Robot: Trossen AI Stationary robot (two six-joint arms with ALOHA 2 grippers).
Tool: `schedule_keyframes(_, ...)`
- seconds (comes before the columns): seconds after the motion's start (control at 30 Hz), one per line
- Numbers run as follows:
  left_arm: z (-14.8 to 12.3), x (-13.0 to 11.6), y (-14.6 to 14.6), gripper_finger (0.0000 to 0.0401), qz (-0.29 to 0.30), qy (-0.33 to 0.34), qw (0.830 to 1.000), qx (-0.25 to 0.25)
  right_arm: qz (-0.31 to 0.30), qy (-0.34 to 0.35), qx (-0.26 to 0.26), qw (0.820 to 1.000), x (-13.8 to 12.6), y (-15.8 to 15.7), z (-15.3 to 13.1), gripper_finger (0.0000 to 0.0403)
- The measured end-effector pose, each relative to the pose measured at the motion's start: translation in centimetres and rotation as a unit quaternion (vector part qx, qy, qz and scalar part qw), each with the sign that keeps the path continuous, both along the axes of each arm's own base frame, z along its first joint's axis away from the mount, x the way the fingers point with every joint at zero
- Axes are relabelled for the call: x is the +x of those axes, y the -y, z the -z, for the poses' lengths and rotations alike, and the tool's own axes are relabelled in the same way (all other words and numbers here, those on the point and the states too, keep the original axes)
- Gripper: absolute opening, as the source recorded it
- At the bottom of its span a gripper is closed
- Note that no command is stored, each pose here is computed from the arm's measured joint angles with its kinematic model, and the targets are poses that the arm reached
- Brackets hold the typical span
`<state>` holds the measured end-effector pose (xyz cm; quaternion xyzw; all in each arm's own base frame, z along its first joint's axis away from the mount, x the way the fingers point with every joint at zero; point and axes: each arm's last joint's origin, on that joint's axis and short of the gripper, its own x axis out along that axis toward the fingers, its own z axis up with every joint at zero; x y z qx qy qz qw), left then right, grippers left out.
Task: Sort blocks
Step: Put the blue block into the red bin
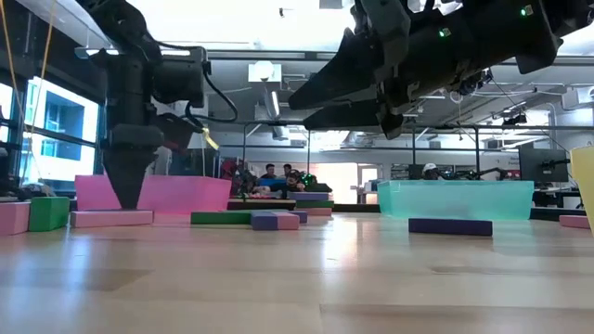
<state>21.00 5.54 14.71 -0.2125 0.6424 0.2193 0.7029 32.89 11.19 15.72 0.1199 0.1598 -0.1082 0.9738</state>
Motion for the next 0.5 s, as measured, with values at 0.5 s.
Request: schedule_keyframes(0.5,-1.4,0.5,-0.3,0.0193,-0.012,0.014,0.999,0.044,-0.001,0.002,0.001,1.0,0.0,0.0,0.0,0.0204)
